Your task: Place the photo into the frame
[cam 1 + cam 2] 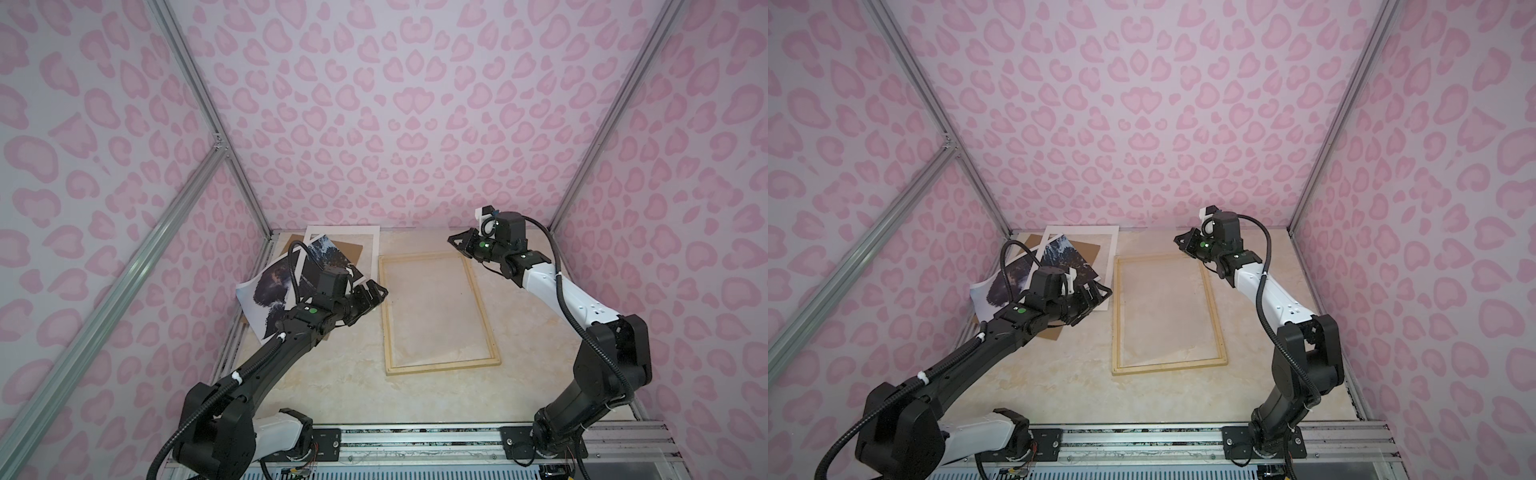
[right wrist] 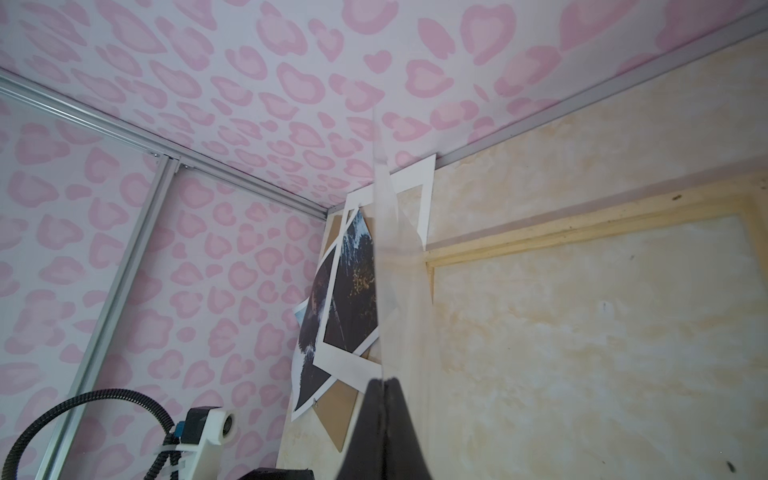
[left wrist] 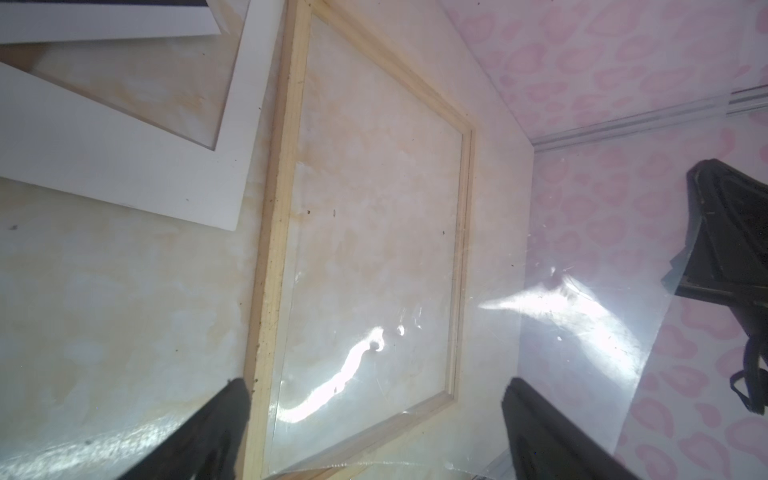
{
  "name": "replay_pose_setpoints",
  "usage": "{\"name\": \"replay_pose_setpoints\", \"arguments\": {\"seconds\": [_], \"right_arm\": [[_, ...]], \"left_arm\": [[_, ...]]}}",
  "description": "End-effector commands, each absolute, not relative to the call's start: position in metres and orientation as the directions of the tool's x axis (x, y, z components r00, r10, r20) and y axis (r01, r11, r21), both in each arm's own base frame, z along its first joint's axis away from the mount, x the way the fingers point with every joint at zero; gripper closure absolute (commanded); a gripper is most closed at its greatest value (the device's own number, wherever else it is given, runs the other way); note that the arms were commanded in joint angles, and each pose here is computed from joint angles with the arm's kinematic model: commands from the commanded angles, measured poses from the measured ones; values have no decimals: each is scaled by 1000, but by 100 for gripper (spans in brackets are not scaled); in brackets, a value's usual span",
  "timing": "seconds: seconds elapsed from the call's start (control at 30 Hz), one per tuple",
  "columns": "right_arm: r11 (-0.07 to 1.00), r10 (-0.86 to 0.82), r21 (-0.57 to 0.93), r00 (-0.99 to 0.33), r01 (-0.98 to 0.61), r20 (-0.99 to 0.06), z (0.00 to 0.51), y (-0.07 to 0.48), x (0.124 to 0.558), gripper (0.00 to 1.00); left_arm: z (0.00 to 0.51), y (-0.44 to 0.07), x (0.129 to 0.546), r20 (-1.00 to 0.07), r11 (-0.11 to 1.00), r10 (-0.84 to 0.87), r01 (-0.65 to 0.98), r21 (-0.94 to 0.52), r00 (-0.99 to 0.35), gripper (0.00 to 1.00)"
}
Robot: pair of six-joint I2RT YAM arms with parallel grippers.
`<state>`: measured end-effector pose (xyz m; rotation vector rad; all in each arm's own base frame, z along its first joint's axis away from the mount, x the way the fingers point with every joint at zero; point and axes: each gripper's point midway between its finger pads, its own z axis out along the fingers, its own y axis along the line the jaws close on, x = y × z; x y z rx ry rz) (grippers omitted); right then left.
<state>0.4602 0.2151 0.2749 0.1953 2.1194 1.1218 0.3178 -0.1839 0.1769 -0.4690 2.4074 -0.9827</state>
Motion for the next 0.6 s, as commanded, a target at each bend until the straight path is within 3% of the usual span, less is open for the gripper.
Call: {"name": "replay_pose_setpoints", "arguments": {"seconds": [0.0,0.33,0.57], "right_arm": [[635,419,752,-739,-177,-527,285,229,452,100],[531,429,793,-712,-299,-556,377,283,428,100],[416,449,846,-734,-333,-510,408,315,421,100]], "left_arm": [[188,-164,310,-326,690,-496,-138,-710,-805,2],[220,-116,302,-408,712,-553,-158,-684,-726,2],[232,-104,301,-429,710,-570,-156,-687,-701,2]]}}
